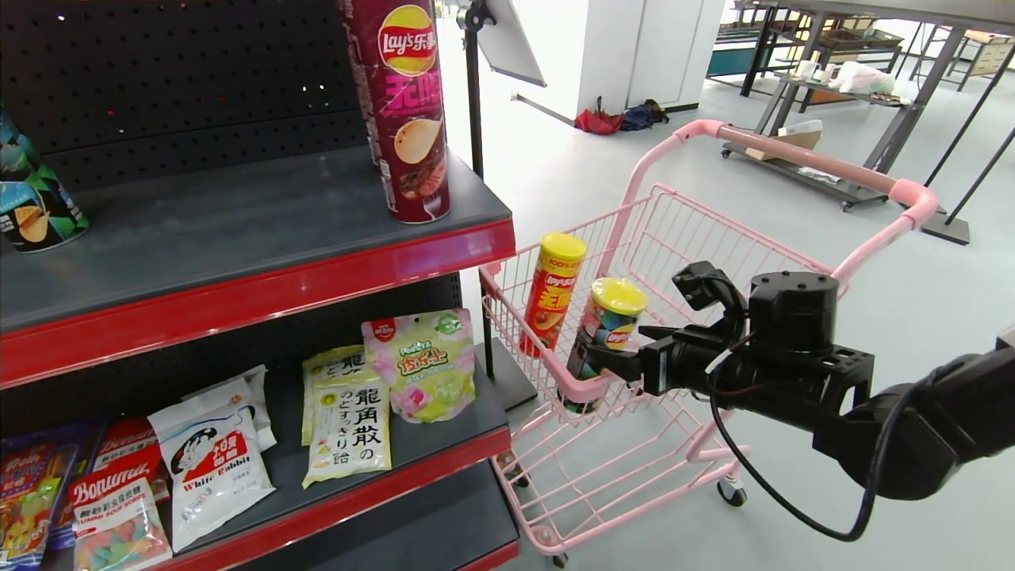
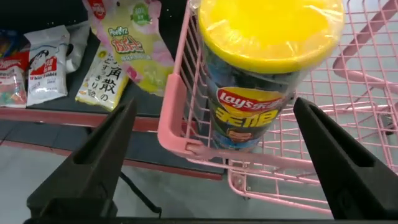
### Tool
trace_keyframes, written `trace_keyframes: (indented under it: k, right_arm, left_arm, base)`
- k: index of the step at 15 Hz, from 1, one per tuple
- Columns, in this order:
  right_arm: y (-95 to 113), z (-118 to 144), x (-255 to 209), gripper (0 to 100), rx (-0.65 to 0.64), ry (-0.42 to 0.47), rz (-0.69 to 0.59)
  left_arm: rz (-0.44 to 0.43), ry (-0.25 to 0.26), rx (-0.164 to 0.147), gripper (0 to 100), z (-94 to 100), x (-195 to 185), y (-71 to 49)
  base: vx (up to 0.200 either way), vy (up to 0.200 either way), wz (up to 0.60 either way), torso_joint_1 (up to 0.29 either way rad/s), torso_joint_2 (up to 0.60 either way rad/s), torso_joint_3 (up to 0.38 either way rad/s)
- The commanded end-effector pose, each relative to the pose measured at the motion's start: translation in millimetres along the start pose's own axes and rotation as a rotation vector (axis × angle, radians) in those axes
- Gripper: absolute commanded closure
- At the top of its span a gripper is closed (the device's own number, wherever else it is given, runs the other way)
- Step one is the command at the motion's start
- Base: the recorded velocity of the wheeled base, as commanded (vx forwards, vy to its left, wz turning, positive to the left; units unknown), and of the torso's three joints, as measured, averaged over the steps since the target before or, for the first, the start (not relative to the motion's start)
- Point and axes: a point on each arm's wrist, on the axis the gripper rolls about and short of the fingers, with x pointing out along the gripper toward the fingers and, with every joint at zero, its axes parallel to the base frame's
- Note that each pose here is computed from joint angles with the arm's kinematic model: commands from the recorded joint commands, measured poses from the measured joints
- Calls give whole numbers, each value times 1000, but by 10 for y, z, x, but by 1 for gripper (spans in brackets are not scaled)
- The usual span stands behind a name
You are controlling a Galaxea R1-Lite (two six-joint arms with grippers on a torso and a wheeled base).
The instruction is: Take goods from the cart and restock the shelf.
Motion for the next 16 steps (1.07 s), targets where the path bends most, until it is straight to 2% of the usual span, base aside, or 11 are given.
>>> trace_keyframes:
  k: [1,3,9,16]
  right_arm:
    - [-39,-43,160,0,6,13,-2]
    - [-169,-21,272,0,7,-1,-35]
    - [-314,-34,376,0,21,-5,-74]
    - [-297,37,576,0,26,-40,-55]
  left_arm:
    - [0,1,1,0,0,1,0]
    - [0,1,1,0,0,1,0]
    - [0,1,2,0,0,1,0]
    - [1,-1,10,0,2,1,0]
  base:
    - [0,0,0,0,0,0]
    - [0,0,0,0,0,0]
    - [0,0,0,0,0,0]
    - [0,0,0,0,0,0]
